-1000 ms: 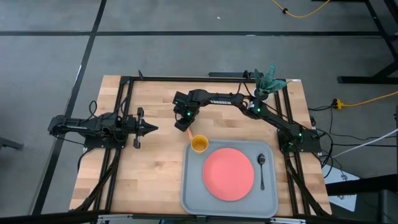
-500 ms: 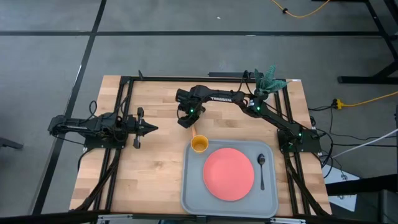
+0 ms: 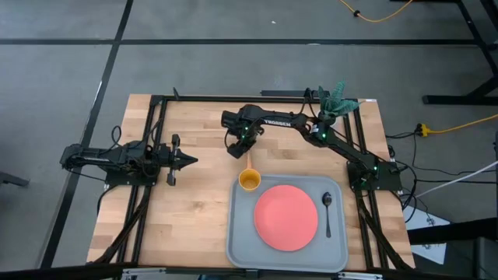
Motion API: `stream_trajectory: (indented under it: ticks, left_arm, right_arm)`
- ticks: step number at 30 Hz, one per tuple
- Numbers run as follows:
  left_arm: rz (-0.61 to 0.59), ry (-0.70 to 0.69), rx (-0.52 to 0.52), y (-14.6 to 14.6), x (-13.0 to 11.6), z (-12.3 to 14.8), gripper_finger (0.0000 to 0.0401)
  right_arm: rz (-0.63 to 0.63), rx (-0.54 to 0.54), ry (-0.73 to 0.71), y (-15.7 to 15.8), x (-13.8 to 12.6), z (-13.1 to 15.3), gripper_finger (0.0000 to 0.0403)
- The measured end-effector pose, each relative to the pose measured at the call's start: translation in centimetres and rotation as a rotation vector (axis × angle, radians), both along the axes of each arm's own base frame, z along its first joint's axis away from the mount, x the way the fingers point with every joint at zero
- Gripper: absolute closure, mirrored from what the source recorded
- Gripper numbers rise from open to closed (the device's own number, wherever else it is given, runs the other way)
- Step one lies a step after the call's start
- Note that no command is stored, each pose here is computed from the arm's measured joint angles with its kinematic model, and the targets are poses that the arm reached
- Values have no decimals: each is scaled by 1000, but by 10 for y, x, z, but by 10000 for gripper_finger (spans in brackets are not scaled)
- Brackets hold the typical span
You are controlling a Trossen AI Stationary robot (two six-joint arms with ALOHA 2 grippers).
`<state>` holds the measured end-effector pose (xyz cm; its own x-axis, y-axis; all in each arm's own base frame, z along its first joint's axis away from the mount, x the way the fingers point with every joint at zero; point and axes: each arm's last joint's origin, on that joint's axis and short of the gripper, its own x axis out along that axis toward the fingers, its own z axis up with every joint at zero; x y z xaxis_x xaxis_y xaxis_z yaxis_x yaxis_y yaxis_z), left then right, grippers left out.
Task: Pick and place plate/cup/fork/spoon on tray
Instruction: Put the orange fork on the light blue tray
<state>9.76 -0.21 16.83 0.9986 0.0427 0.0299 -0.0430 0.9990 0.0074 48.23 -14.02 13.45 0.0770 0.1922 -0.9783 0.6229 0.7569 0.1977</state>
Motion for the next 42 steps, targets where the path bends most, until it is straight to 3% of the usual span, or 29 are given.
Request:
stream_trajectory:
  ticks: [11, 21, 30, 42]
  left_arm:
    - [0, 0, 0, 0, 0, 0, 401]
    - [0, 0, 0, 0, 0, 0, 401]
    - [0, 0, 0, 0, 0, 0, 401]
    - [0, 0, 0, 0, 0, 0, 401]
  right_arm:
    - [-80, -135, 101, 2, -11, 22, 393]
    - [-63, -127, 33, 3, -10, 38, 393]
    - [-55, -175, -72, 4, -13, 74, 393]
    - [-51, -216, -147, 7, -4, 76, 393]
